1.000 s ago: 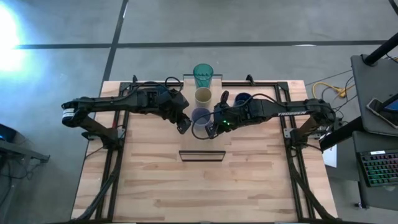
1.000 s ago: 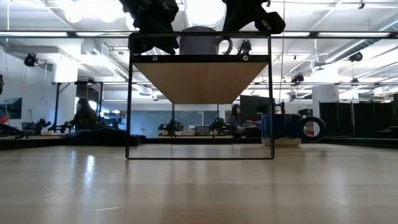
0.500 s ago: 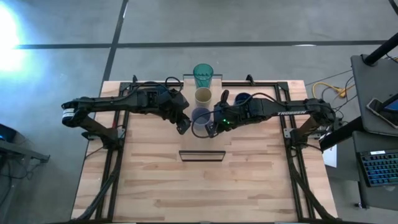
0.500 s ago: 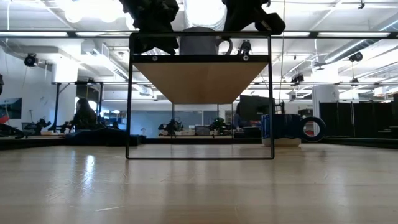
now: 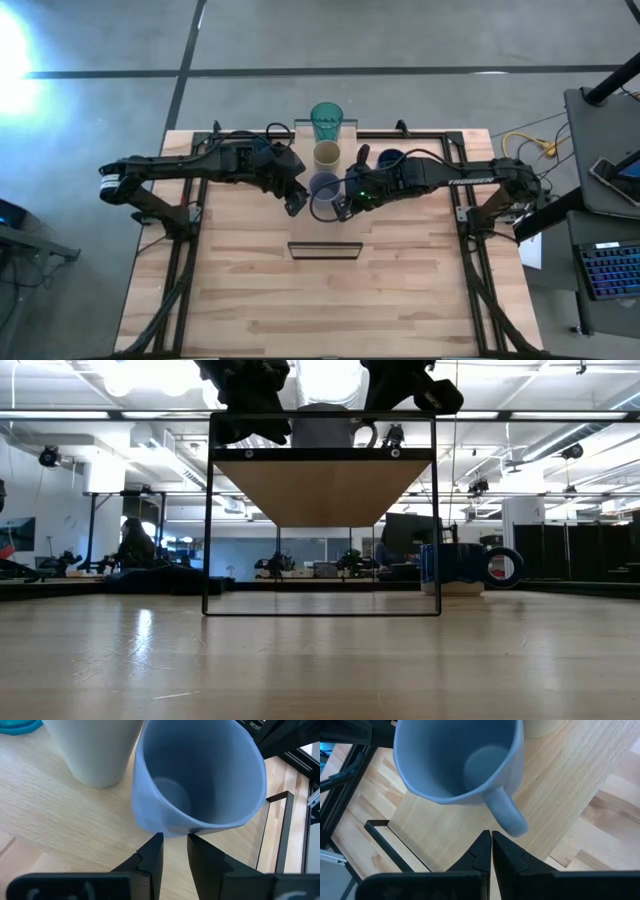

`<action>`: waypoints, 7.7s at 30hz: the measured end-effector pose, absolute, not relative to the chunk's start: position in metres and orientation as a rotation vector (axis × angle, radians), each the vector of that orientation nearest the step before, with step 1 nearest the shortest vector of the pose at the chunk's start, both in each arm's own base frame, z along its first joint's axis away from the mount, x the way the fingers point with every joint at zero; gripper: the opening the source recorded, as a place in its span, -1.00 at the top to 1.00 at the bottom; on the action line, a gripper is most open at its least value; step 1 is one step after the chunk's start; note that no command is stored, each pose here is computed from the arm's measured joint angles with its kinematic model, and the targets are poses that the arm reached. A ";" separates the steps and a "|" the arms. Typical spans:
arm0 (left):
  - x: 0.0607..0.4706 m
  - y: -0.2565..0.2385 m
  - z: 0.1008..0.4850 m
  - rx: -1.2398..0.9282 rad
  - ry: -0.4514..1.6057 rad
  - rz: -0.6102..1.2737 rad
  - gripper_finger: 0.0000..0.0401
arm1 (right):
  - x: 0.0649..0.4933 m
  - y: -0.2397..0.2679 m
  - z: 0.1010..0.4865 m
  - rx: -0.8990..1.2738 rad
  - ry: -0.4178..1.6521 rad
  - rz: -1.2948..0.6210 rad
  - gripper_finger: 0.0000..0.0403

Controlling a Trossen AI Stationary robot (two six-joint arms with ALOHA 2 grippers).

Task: Stack small to large cups/mugs on shelf
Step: Put the purple mug on the shelf, then adjust the light yellow cup on the shelf, then adjust the purple mug on the shelf

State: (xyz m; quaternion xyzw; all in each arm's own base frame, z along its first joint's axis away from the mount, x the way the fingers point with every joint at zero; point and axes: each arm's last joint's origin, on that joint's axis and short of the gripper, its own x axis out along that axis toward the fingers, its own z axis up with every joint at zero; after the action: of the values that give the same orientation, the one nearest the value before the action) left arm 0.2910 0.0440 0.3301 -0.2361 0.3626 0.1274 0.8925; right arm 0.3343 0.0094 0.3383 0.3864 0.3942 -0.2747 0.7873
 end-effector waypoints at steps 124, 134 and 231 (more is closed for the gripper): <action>0.282 0.109 0.281 -0.717 0.409 0.321 0.64 | 0.325 -0.092 0.331 0.972 0.667 -0.532 0.96; 0.283 0.112 0.285 -0.701 0.355 0.333 0.64 | 0.329 -0.093 0.334 0.968 0.616 -0.513 0.96; 0.277 0.068 0.272 -0.691 0.518 0.156 0.64 | 0.338 -0.014 0.321 1.017 0.769 -0.506 0.96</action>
State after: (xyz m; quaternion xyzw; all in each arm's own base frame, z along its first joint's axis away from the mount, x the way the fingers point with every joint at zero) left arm 0.2771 0.0678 0.2721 -0.3346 0.2507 0.0755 0.9052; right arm 0.3379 -0.0136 0.3212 0.4695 0.3550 -0.2338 0.7739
